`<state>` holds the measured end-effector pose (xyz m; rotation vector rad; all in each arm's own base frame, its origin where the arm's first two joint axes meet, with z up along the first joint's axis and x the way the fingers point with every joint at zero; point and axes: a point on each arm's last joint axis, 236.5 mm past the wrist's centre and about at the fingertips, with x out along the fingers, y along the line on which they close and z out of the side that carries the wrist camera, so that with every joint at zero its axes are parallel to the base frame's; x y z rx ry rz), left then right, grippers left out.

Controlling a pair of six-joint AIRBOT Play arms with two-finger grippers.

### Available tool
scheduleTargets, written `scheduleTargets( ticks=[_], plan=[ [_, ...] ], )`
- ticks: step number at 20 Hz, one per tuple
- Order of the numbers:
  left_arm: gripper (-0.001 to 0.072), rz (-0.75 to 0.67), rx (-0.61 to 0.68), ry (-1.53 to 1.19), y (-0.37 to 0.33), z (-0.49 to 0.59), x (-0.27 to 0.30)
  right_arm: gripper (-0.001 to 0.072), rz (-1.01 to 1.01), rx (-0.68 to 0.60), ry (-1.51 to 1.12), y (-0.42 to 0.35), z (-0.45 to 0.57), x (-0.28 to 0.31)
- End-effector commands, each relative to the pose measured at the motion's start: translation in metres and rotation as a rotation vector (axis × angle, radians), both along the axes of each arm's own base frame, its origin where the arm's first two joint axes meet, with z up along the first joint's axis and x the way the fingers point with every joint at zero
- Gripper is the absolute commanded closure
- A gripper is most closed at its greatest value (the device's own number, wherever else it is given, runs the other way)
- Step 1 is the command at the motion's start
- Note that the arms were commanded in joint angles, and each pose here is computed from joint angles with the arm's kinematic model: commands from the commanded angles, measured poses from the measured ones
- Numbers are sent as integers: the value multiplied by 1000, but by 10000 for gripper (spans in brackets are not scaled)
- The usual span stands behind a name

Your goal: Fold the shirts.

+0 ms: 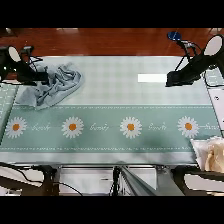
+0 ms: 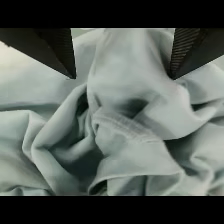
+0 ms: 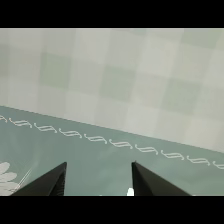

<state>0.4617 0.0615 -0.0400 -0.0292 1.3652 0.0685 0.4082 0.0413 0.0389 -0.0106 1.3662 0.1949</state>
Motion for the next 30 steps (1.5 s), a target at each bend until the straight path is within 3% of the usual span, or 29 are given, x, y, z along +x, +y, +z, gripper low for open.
scheduleTargets(
  ticks=[1,3,4,5,6,10,13,17,22,30],
  plan=[
    [-13,6,-62,88,-8,-40,-6,242,0,0,-1,0,0,0],
    [-13,6,-66,121,-9,-56,-9,241,0,1,-1,0,0,0],
    [129,8,-68,133,-9,-62,-10,241,0,0,-1,0,0,0],
    [531,9,-69,142,-9,-65,-11,242,0,1,-1,0,0,0],
    [682,5,-68,144,-9,-67,-11,242,0,1,-1,0,0,0],
    [684,3,-65,112,-9,-44,1,241,0,1,-1,0,0,0],
    [684,-22,-61,-56,-21,34,33,241,0,-7,-7,-1,0,2],
    [684,-117,-205,-403,-96,189,54,242,-2,-16,-23,-3,1,5],
    [684,-418,-343,-557,-239,290,-12,241,-4,-109,-22,-25,-1,5],
    [684,-948,-414,-203,-468,182,-161,241,-5,-209,43,-49,-3,-10]
  ],
)
